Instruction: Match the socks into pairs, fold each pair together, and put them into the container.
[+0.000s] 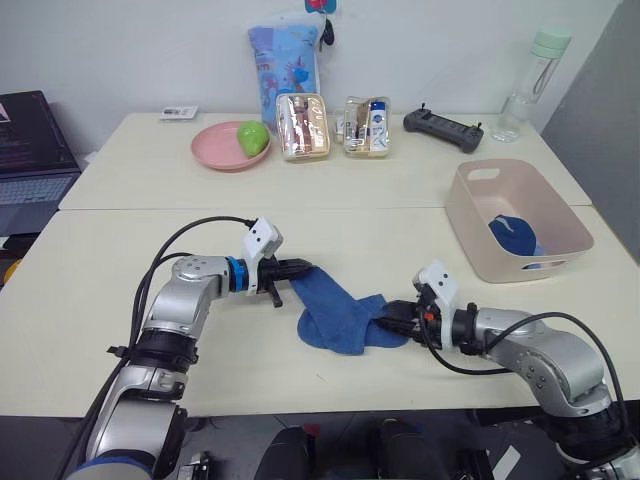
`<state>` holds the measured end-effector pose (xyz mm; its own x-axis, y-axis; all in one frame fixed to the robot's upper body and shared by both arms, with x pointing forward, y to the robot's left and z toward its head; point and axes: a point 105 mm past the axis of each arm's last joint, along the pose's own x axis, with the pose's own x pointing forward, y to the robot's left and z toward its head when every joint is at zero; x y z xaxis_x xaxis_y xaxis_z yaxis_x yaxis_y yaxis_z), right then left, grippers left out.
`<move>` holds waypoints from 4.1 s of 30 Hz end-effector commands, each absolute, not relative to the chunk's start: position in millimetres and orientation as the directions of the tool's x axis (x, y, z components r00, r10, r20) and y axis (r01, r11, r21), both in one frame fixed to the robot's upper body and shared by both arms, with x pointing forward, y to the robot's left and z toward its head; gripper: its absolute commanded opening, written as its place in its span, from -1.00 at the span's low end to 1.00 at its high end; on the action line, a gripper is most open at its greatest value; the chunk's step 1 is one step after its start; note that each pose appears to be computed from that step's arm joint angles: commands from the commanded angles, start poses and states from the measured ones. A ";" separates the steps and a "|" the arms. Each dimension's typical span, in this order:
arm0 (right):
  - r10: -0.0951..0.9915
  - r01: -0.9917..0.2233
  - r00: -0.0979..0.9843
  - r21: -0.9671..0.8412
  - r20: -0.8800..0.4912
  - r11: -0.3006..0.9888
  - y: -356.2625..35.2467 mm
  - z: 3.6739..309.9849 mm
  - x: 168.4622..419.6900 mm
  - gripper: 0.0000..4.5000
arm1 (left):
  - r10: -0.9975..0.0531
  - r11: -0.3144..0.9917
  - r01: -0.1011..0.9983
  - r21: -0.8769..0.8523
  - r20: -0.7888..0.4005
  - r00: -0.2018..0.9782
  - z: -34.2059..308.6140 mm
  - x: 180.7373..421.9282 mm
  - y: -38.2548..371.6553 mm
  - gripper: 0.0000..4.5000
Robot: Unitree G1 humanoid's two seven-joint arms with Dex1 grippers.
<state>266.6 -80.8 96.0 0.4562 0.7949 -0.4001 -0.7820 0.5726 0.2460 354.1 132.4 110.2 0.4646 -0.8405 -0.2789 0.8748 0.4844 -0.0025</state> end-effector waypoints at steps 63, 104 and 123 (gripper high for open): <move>0.699 -0.747 0.599 0.043 -0.390 0.664 -125.2 112.5 286.8 0.67 | -0.790 0.552 0.833 -0.029 -0.336 0.512 107.5 335.5 137.4 0.49; 0.769 -0.786 0.518 0.146 -0.376 0.601 -123.3 112.6 283.5 -1.00 | -0.815 0.532 0.844 -0.066 -0.310 0.489 115.7 340.4 129.0 -0.17; 0.754 -0.774 0.539 0.132 -0.376 0.620 -123.4 109.7 282.5 -1.00 | -0.836 0.462 0.882 -0.091 -0.378 0.398 103.0 332.2 120.7 -0.99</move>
